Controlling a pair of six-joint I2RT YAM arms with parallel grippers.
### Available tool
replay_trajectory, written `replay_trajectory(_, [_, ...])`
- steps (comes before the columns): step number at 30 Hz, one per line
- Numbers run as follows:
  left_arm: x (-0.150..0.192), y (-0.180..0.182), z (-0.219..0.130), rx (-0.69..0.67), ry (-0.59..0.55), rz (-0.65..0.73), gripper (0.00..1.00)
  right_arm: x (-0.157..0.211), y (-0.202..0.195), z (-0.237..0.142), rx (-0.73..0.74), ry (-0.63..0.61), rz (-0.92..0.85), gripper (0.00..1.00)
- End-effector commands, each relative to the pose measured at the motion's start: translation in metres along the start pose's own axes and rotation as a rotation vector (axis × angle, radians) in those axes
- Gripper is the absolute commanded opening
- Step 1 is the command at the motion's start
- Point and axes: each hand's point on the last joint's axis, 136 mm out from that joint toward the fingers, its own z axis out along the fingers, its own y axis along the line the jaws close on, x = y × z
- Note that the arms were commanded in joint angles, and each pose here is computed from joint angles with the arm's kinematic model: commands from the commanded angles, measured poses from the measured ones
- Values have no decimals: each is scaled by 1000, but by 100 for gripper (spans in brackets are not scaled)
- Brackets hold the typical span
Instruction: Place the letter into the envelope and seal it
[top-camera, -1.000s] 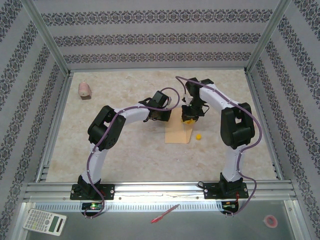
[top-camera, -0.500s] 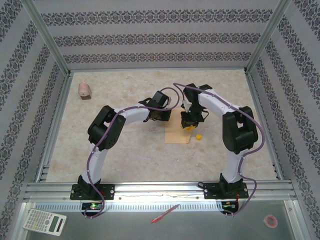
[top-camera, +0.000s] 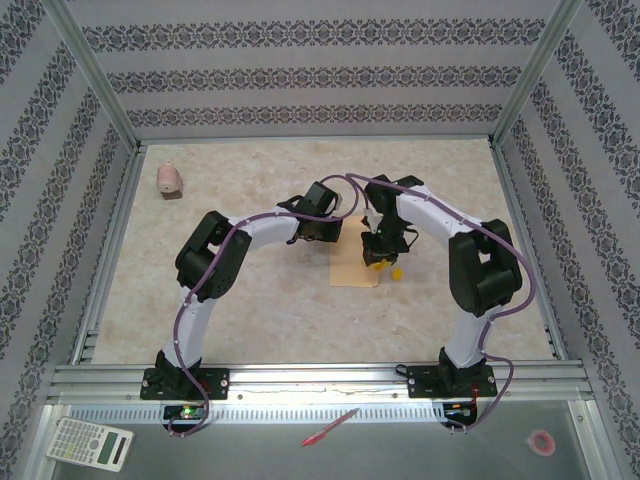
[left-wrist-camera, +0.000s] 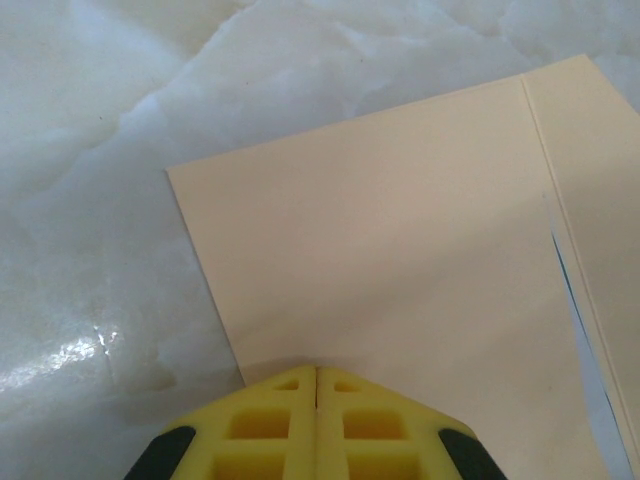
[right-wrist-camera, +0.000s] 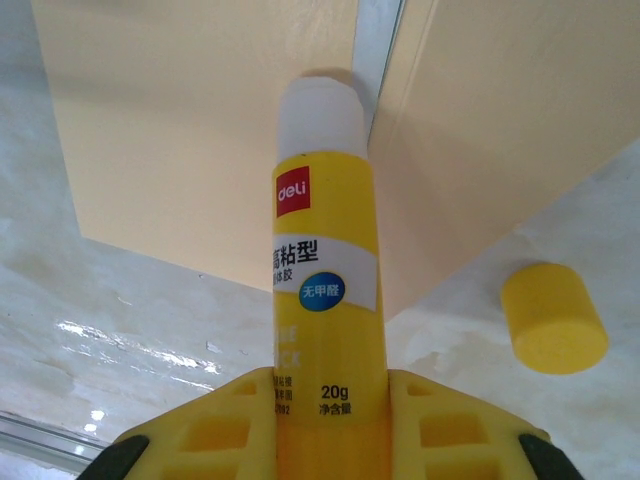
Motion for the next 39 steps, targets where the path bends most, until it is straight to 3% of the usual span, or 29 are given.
replay_trajectory(1, [24, 12, 5, -56, 72, -9, 0, -7, -2, -1, 28, 18, -14, 5])
replay_trajectory(20, [19, 8, 1, -44, 59, 1, 0, -64, -12, -15, 27, -20, -11, 5])
replay_trajectory(28, [19, 8, 2, -49, 60, -1, 0, -43, -13, -14, 37, 16, -17, 5])
replay_trajectory(39, [17, 8, 1, -51, 55, -4, 0, 14, -5, -5, 61, 92, -37, 5])
